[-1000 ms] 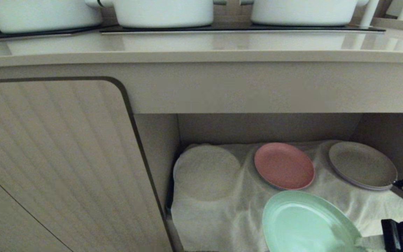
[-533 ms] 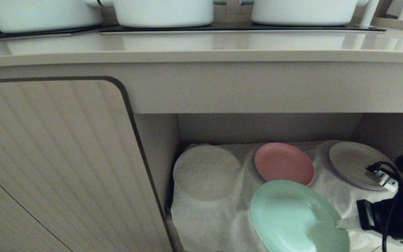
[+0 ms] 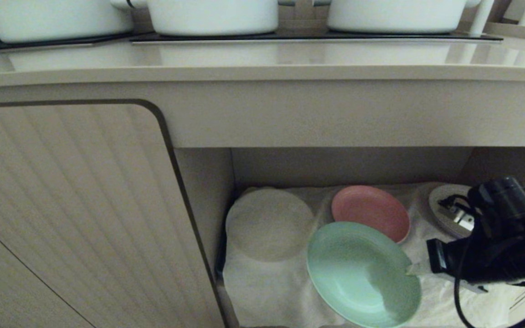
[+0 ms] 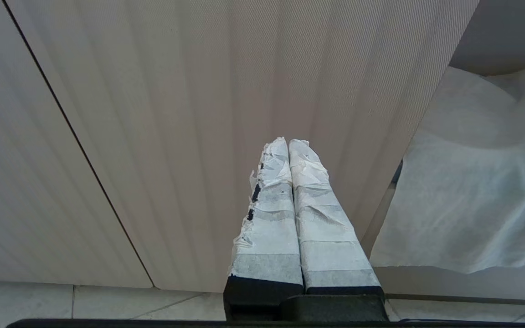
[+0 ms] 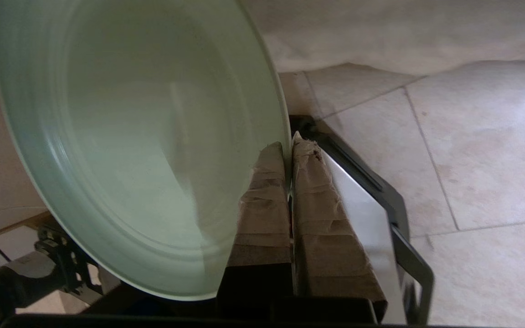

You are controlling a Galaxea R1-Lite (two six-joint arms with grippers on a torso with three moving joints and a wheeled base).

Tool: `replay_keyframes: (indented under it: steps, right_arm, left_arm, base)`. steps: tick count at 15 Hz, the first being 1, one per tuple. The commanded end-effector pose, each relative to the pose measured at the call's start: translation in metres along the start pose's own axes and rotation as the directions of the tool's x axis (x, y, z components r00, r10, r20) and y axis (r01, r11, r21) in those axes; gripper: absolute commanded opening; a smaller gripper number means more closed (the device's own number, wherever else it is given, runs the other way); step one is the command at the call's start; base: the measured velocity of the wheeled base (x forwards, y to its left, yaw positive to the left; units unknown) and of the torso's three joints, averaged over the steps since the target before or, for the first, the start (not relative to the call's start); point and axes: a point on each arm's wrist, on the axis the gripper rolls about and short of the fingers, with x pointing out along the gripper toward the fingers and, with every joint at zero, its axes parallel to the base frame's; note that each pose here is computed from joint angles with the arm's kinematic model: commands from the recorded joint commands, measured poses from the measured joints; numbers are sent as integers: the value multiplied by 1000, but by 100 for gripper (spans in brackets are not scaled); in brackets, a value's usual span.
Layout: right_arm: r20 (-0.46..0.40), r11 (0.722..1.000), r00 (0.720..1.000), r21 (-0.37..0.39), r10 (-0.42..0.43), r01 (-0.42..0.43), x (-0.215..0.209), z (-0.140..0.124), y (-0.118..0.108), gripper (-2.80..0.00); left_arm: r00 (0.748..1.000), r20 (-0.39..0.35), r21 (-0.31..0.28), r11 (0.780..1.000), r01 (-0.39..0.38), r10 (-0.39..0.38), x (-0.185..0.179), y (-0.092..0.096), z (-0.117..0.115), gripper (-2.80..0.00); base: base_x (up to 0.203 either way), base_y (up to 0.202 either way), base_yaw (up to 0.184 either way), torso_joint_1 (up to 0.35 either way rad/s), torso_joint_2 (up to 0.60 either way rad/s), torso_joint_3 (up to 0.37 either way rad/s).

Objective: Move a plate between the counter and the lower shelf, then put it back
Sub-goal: Put the plate in the cupboard

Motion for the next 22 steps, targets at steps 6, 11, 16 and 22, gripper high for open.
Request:
replay_keyframes:
  steps: [6, 11, 16, 22]
  right_arm:
    - [-41, 999, 999, 18, 35, -34, 42, 12, 26, -280]
    - [-26, 999, 1000, 49, 11, -10, 62, 22, 41, -280]
    - [-26, 999, 999, 39, 20, -19, 79, 33, 54, -280]
    - [-7, 995, 1000, 95, 14, -14, 106, 44, 77, -280]
  left_arm:
    - [1000, 1, 0, 1000, -1, 1, 0, 0, 0, -280]
    - [1000, 1, 0, 1000, -1, 1, 0, 0, 0, -280]
    - [1000, 1, 0, 1000, -1, 1, 0, 0, 0, -280]
    - [1000, 1, 0, 1000, -1, 1, 0, 0, 0, -280]
  base:
    - [0, 0, 0, 0, 0, 0]
    - [0, 0, 0, 0, 0, 0]
    - [0, 0, 0, 0, 0, 0]
    - [0, 0, 0, 0, 0, 0]
